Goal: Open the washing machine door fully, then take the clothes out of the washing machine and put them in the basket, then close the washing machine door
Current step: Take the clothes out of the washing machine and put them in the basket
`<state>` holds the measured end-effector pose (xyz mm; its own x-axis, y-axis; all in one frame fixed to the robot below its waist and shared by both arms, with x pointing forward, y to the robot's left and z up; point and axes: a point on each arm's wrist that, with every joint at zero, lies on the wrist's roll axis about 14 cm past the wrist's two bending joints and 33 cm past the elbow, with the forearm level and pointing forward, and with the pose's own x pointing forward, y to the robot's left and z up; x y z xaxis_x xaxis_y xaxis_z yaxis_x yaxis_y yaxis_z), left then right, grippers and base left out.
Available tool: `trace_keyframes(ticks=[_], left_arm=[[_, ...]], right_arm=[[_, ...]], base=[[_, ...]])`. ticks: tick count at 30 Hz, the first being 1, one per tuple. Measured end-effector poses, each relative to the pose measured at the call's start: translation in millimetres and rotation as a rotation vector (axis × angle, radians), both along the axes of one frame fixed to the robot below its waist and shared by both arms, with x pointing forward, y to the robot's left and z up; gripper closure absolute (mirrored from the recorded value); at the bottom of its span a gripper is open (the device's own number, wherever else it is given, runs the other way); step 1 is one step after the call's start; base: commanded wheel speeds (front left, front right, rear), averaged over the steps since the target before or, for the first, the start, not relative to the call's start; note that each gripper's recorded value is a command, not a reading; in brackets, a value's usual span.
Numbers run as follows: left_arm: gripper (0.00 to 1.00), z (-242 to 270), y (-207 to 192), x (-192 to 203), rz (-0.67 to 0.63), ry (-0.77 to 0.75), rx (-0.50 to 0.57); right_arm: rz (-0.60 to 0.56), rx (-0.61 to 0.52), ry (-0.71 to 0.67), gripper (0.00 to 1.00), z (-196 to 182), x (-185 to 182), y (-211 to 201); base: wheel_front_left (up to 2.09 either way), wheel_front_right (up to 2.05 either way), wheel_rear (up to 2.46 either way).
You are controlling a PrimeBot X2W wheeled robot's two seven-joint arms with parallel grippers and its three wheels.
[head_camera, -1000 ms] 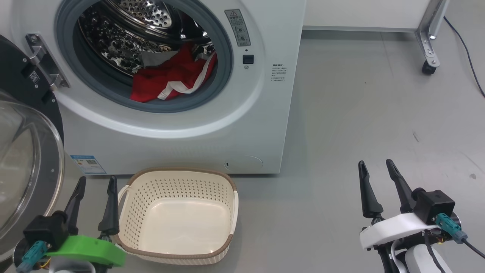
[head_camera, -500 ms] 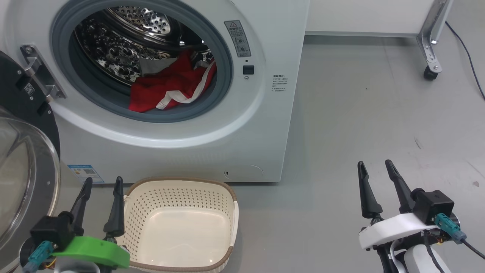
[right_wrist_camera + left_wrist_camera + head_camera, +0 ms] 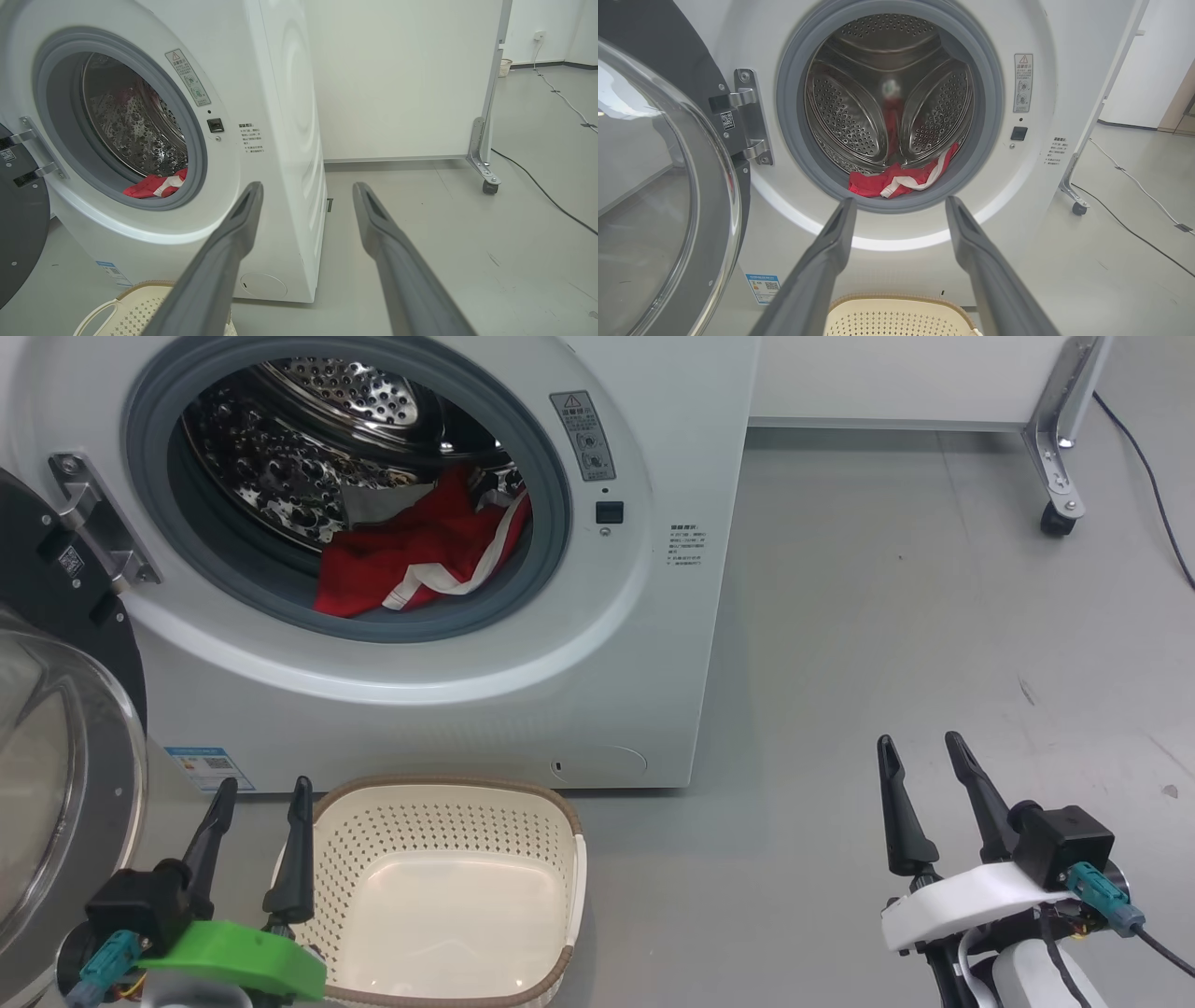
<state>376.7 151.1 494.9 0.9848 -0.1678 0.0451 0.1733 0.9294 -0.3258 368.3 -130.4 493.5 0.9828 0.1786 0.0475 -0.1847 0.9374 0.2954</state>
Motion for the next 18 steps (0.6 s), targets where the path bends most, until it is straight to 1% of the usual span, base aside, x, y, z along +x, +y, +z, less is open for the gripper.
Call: trace_keyframes(ticks=[18], left_arm=[[0.00, -4.6, -3.9, 1.1, -0.014, 0.014, 0.002]], right_arm=[[-0.003, 0.002, 0.012, 0.00, -3.7, 0.0, -0.2]], base=[[0.00, 0.00, 0.00]])
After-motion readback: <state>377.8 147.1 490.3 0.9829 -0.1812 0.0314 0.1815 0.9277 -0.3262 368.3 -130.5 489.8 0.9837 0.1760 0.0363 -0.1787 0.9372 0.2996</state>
